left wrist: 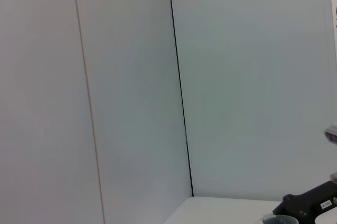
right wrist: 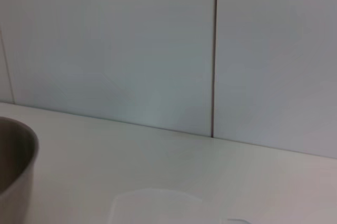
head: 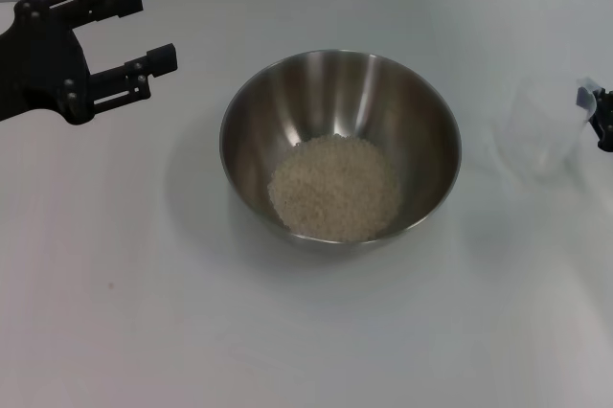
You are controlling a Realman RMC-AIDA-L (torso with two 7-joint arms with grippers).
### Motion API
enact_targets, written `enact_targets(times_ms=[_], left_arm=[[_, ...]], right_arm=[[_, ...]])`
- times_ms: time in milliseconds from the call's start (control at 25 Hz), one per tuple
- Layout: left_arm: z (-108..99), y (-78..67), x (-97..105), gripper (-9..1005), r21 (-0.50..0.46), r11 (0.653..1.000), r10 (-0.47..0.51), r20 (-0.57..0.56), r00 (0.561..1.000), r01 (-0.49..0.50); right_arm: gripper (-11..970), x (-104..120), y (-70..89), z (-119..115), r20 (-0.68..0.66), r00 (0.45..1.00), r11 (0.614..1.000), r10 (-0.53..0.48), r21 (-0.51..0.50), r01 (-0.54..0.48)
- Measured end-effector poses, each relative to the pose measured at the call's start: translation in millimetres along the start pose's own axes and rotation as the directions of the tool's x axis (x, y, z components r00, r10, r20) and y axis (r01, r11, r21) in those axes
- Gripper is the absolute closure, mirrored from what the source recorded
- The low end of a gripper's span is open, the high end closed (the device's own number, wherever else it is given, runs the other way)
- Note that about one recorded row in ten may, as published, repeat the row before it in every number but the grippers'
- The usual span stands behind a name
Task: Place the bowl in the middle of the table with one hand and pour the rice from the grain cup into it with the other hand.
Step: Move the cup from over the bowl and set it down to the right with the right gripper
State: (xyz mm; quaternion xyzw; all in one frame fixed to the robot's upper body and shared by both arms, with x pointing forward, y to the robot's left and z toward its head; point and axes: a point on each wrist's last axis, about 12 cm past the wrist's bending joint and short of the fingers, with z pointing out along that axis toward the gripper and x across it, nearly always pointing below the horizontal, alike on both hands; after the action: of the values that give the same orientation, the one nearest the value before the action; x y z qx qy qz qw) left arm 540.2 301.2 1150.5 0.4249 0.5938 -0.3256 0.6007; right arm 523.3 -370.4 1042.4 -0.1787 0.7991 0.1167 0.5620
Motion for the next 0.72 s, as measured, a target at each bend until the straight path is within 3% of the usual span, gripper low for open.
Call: enact_targets(times_ms=[720], left_arm=[[0,0.2,0,301,0.0,1.0,0.001,-0.001,1.0,-0.001]], right_arm=[[858,3,5.8,12,-0.025,0.999,0.999,-0.033,0.006,0.033]])
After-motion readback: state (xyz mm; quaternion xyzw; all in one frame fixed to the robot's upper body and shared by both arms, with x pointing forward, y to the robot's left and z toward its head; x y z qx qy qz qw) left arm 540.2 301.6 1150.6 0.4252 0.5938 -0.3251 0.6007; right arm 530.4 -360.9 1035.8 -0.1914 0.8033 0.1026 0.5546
